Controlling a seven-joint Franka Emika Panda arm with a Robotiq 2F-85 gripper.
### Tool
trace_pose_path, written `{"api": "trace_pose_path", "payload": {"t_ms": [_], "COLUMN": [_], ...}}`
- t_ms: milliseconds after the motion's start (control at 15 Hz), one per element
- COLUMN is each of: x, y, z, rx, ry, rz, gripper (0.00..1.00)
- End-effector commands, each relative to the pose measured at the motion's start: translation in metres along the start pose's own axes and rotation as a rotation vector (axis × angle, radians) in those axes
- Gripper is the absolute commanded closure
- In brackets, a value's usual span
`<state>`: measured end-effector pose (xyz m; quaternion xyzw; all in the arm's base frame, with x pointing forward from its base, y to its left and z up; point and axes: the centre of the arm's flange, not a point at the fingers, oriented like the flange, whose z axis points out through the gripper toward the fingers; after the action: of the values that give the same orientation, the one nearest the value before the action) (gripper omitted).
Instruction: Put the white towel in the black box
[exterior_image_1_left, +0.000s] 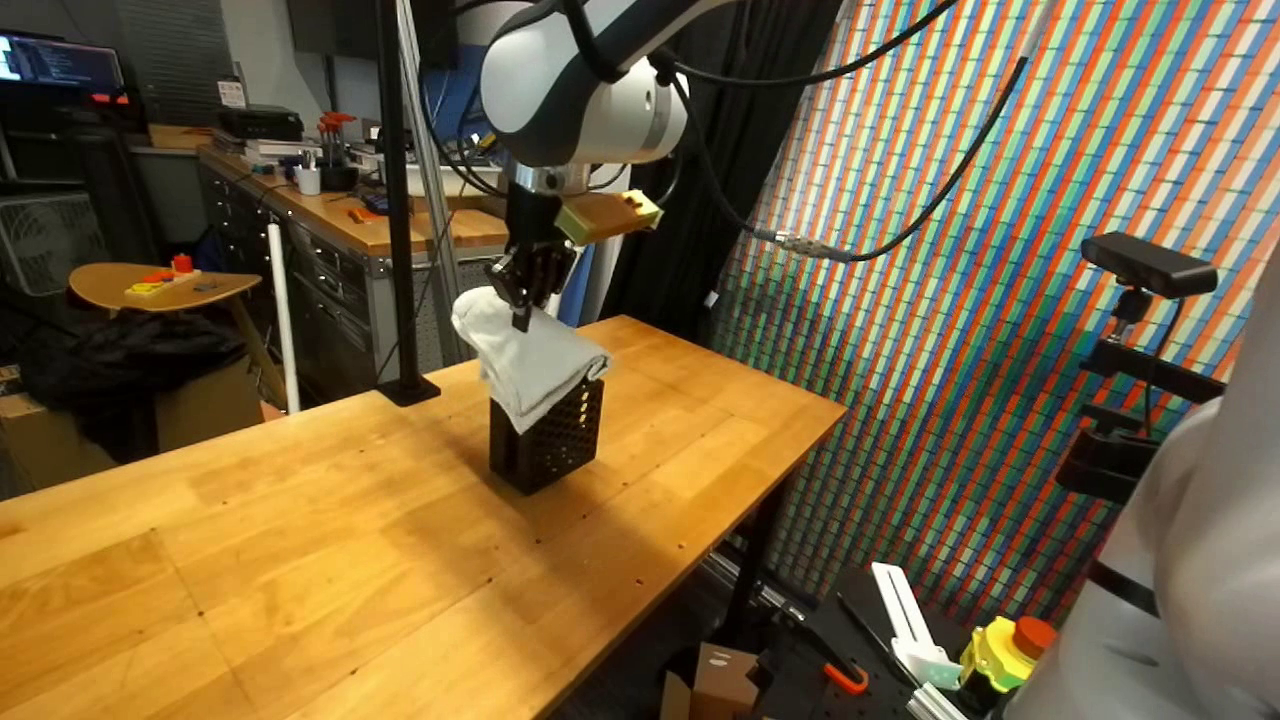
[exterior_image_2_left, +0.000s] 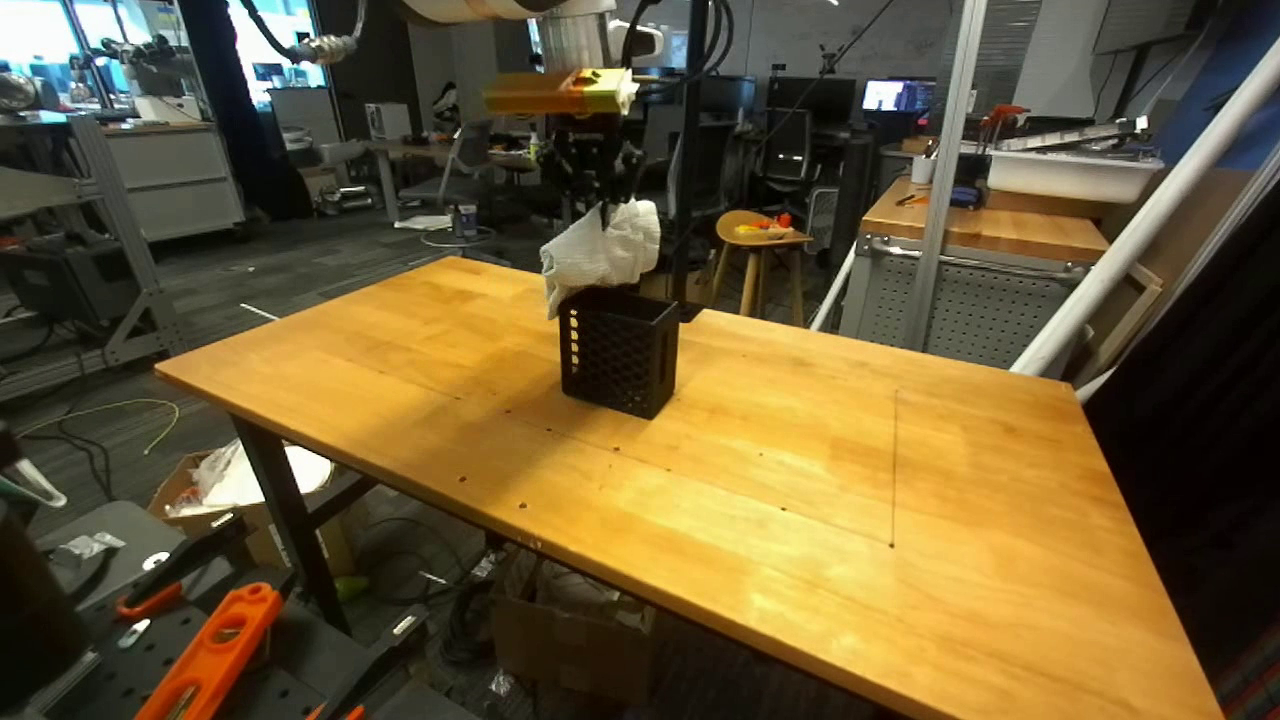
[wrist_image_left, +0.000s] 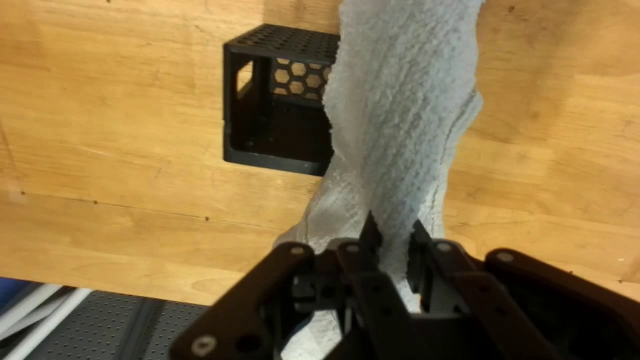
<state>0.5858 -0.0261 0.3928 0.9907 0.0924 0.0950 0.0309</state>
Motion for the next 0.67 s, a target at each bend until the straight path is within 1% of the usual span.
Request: {"api": "trace_pose_path", "payload": {"t_ms": [0,333,600], "x": [-0.017,-0.020,-0.019], "y": [0.021,0.030,0.028], "z": [-0.012,0.000,0.017], "rx": [-0.046,-0.060,-0.041], "ry": [-0.004,-0.018,-0.032], "rz": [0.023,0.016,0.010], "gripper": [0.90,0.90,0.90]}}
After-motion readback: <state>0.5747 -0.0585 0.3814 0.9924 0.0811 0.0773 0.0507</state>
